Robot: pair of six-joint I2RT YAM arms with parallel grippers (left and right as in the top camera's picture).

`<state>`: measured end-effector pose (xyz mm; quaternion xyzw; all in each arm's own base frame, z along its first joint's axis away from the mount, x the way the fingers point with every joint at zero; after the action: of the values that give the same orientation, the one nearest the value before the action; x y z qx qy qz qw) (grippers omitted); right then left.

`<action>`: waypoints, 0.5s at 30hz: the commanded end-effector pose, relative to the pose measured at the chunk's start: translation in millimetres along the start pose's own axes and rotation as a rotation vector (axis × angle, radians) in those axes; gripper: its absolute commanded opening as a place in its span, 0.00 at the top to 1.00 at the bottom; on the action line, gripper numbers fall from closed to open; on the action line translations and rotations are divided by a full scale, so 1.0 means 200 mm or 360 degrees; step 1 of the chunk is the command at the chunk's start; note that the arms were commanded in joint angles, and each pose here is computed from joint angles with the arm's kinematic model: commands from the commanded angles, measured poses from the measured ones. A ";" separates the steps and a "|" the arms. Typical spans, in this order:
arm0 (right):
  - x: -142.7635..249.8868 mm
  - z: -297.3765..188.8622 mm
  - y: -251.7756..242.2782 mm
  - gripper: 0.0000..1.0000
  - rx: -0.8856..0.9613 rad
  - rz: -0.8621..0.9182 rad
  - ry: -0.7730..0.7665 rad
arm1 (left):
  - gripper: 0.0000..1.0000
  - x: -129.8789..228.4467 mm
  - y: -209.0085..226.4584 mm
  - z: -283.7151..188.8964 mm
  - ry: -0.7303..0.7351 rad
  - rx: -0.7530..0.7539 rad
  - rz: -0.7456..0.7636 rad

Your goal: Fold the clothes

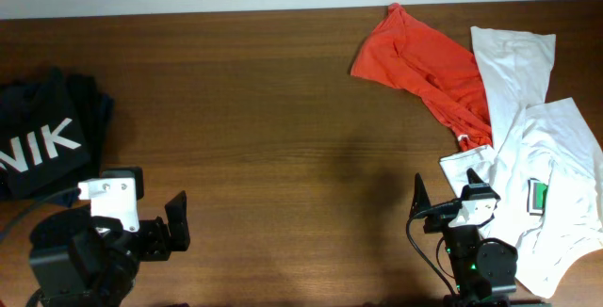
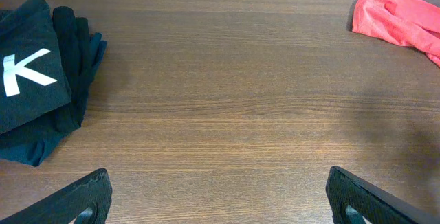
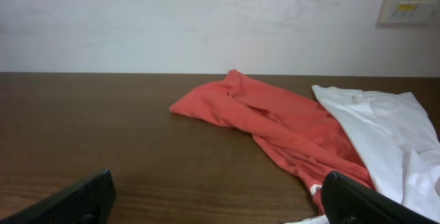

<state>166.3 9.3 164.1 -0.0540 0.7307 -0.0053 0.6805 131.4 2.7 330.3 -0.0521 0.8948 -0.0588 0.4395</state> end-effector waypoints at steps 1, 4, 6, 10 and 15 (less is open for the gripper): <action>0.01 0.00 -0.01 0.01 0.0023 -0.0009 0.0008 | 0.01 0.00 0.00 0.00 -0.0004 0.0011 0.0026; 0.01 0.00 -0.01 0.01 0.0023 -0.0009 0.0008 | 0.01 0.00 0.00 0.00 -0.0004 0.0011 0.0026; 0.01 0.00 -0.01 0.01 0.0024 -0.0009 0.0008 | 0.01 0.00 0.00 0.00 -0.0004 0.0011 0.0026; 0.01 0.00 -0.01 0.01 0.0024 -0.0010 0.0008 | 0.01 0.01 0.00 -0.01 -0.0008 0.0012 0.0027; 0.01 0.00 -0.01 0.01 0.0023 -0.0009 0.0008 | 0.01 0.11 0.02 -0.05 -0.0043 -0.0093 0.0032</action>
<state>166.3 9.3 164.1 -0.0540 0.7307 -0.0055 0.6805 120.1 1.7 327.1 -0.0543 0.8983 -0.0565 0.4323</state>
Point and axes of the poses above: each gripper's point midway between its finger pads, its own z axis out along the fingers, its own y axis along the line the jaws close on, x = y × z, the point moved 8 cm from there along -z, back along the fingers, and after that the axes turned 6 degrees about -z, right-handed, at the moved point
